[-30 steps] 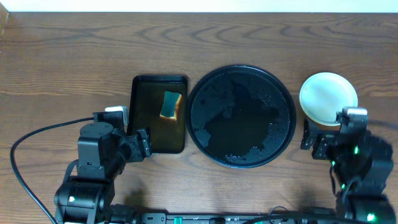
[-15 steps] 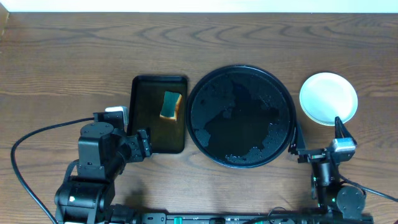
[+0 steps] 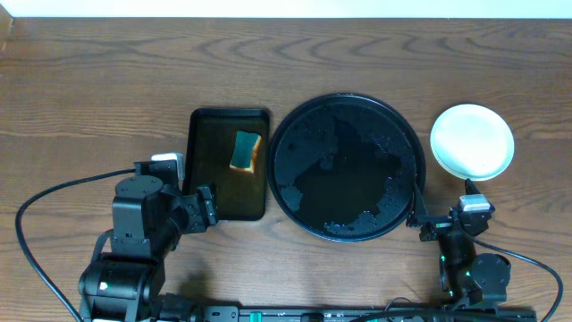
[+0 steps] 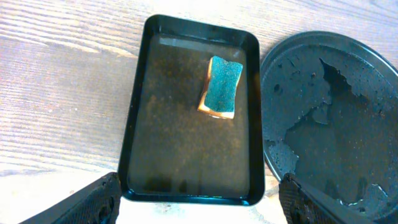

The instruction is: Clean dirty plates on tray and stack at the side

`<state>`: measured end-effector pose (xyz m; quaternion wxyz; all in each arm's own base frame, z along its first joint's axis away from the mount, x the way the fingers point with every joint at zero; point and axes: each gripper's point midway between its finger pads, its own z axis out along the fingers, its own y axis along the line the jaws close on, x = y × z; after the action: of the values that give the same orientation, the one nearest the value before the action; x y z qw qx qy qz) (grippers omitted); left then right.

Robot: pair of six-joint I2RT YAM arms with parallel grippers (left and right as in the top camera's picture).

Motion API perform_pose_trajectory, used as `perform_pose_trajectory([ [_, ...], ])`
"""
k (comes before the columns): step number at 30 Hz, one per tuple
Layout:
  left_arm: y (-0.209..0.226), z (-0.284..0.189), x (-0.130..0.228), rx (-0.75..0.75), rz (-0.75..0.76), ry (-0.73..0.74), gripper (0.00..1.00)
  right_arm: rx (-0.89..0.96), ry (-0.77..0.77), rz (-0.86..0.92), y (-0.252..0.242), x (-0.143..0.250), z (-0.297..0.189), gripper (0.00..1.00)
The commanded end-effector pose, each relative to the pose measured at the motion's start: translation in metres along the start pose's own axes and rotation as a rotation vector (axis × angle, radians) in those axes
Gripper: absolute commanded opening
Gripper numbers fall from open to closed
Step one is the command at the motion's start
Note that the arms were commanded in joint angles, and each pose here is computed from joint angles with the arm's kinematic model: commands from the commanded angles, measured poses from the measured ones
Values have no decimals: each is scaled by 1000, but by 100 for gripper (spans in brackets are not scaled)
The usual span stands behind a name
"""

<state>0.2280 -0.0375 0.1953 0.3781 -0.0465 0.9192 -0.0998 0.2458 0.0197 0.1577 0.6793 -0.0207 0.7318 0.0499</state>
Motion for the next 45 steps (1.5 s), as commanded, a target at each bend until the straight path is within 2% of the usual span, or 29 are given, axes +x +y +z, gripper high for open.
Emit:
perform_pose_trajectory([
  [1,3,0,-1,-15,18,-3,81,-24,0,-12,5,0,0,99],
  [29,3,-1,-2,-17,18,-10,82,-24,0,-12,5,0,0,99],
  [35,10,-11,1,-34,11,-65,82,-24,0,-12,5,0,0,99],
  [45,34,4,15,-44,-31,-316,82,-24,0,-12,5,0,0,99],
])
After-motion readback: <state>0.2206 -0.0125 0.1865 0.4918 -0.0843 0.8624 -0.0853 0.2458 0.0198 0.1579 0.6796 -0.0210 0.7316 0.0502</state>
